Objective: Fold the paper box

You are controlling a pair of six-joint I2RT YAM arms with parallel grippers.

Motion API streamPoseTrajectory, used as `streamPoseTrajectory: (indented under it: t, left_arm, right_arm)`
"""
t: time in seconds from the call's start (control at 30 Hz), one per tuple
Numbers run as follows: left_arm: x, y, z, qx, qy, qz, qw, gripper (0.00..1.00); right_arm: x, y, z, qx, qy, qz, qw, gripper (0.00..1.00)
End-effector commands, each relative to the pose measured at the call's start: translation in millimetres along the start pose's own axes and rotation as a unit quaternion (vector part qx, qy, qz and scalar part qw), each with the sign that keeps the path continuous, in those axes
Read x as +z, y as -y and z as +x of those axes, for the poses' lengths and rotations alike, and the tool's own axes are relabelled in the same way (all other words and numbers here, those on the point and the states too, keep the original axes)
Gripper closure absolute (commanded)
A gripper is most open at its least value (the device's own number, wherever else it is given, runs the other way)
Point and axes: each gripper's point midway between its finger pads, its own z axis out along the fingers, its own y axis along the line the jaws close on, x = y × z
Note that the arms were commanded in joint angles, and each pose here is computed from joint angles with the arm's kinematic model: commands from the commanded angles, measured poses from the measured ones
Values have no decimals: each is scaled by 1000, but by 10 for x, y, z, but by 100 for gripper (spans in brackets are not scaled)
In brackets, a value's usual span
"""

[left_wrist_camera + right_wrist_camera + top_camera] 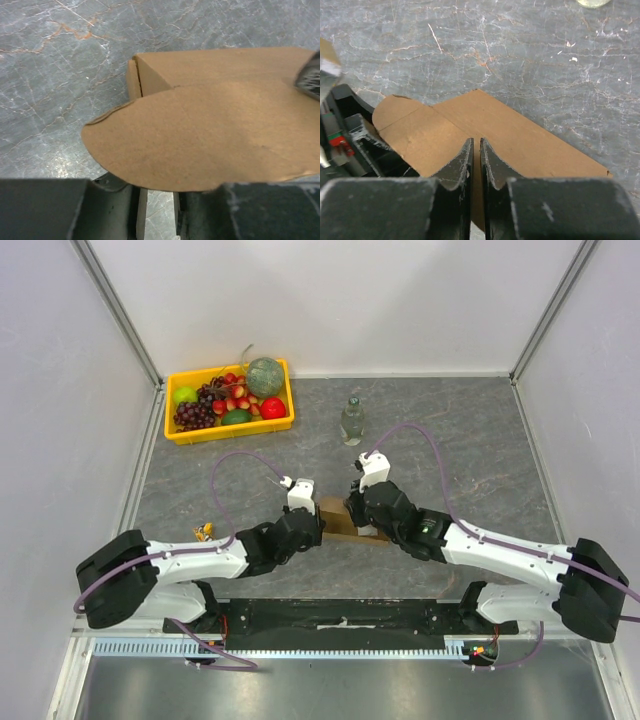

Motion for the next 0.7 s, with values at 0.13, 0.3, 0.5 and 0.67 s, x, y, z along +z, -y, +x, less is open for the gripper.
streamPoseTrajectory:
  t: [0.13,0.3,0.5,0.67]
  left_arm:
    - [-188,126,77,-12,-19,58,998,61]
    - [-364,268,125,-17,-41,117,992,57]
    - [-682,561,248,-3,-82,236,968,56]
    - [-996,776,356,-1,-124,326,937,64]
  right_arm:
    - [84,-19,0,32,19,1,999,85]
    - [98,12,72,30,11,6,999,85]
    - [151,36,204,29,-5,11,1000,84]
    - [154,76,302,30,-13,14,999,84]
